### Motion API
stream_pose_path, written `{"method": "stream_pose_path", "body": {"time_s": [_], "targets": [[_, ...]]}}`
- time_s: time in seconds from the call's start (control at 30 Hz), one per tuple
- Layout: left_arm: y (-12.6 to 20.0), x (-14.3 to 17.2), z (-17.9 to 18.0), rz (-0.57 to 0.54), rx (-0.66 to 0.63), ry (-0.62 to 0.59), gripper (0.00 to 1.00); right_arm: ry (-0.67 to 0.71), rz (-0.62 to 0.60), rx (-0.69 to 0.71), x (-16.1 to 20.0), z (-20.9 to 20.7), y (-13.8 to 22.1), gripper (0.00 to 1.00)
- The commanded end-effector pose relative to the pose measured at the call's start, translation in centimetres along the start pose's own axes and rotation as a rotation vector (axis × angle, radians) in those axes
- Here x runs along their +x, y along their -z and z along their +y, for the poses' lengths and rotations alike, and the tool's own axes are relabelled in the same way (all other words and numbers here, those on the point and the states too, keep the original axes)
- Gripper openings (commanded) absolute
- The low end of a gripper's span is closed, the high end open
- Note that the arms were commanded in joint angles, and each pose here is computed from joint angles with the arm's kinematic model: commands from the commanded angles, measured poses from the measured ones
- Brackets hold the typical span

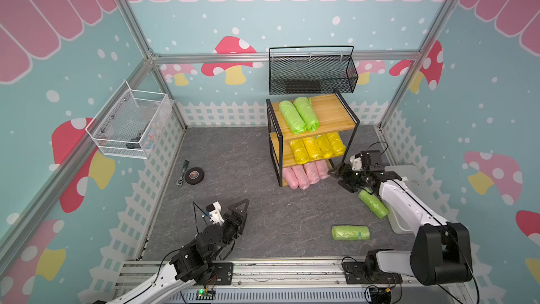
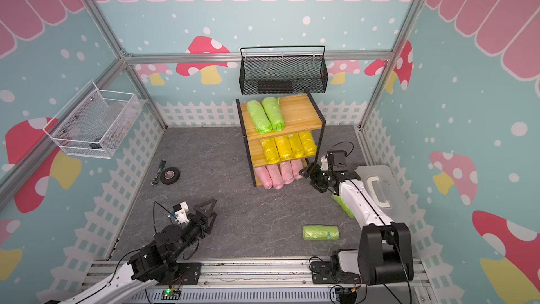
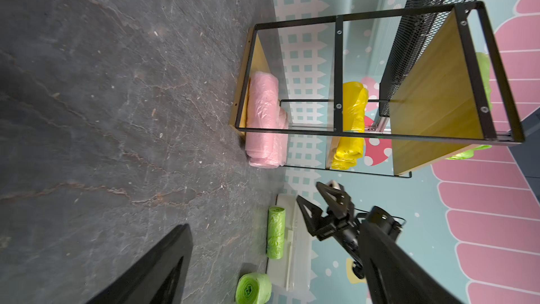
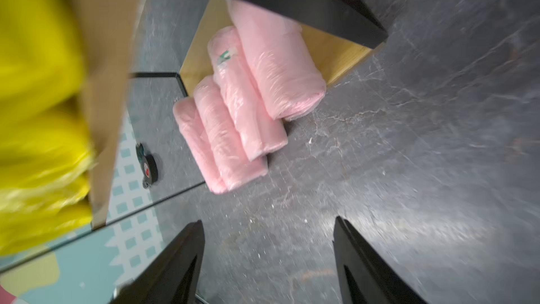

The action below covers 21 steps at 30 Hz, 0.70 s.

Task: Sort the rolls of trash bags by color and place them on the shelf
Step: Place the roll of trash bags on the shelf, then pick up the roll of trash bags from the center of the board.

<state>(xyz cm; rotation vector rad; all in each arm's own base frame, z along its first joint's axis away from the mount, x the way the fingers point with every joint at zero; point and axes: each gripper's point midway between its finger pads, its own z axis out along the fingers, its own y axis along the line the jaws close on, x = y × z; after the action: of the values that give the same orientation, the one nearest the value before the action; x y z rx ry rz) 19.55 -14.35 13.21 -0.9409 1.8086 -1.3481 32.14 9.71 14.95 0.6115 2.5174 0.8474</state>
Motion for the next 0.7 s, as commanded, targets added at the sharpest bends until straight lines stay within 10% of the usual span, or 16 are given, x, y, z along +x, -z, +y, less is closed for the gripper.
{"method": "stream_pose_path", "body": {"time_s": [0.0,0.67], "targets": [[0.0,0.3,0.0,0.019,-0.033,-0.050,0.91,0.029,0.144,0.314,5.8,-6.6,4.0,0.80],[-1.1,3.1,-1.1,0.186,-0.174,-0.402,0.91,-0.372,0.040,0.716,14.6,-10.2,7.8,0.75]]}}
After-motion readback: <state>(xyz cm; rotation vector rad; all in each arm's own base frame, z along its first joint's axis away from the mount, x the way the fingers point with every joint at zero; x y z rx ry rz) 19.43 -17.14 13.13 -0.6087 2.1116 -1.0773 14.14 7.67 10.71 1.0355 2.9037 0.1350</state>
